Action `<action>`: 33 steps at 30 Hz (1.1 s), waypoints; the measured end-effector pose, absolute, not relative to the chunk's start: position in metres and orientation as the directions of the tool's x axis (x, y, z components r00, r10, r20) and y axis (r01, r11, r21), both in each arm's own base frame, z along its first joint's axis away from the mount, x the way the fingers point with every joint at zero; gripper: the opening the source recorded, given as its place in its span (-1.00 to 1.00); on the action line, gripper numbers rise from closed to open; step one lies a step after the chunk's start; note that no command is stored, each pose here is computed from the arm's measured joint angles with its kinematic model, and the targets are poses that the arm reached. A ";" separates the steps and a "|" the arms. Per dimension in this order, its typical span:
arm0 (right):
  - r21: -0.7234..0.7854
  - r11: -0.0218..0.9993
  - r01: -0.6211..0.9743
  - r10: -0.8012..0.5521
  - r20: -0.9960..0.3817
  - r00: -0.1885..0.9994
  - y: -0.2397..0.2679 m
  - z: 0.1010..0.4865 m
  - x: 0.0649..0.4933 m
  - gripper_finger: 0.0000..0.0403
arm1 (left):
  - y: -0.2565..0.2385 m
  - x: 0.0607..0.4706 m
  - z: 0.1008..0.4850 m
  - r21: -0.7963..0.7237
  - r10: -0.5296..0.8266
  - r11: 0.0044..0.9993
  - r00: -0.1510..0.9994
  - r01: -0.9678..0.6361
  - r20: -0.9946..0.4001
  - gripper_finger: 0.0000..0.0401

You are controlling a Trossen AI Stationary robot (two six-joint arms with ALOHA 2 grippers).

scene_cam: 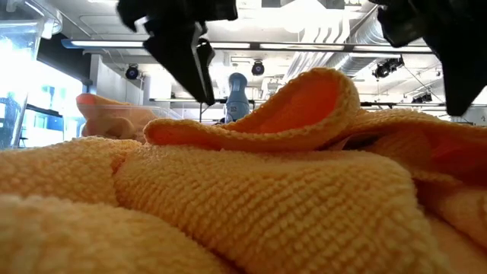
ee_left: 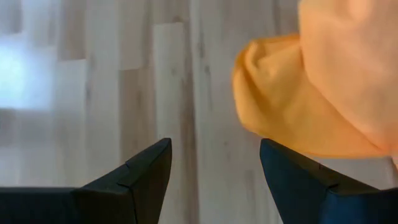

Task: Sort microfiber towel by color & place in baskets
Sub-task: Put the green microfiber towel into the bottom transparent bin

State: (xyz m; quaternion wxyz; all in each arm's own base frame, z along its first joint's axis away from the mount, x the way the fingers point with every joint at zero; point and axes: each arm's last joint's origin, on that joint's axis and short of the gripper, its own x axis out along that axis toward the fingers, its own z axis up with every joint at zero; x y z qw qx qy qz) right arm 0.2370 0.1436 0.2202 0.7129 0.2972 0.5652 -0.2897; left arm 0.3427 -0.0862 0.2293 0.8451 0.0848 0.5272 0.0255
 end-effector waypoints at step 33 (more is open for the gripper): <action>-0.060 0.547 0.835 -0.151 -0.988 0.028 0.176 0.176 0.231 -0.91 | -0.088 0.332 0.232 0.171 0.083 0.975 0.484 0.141 -0.871 0.15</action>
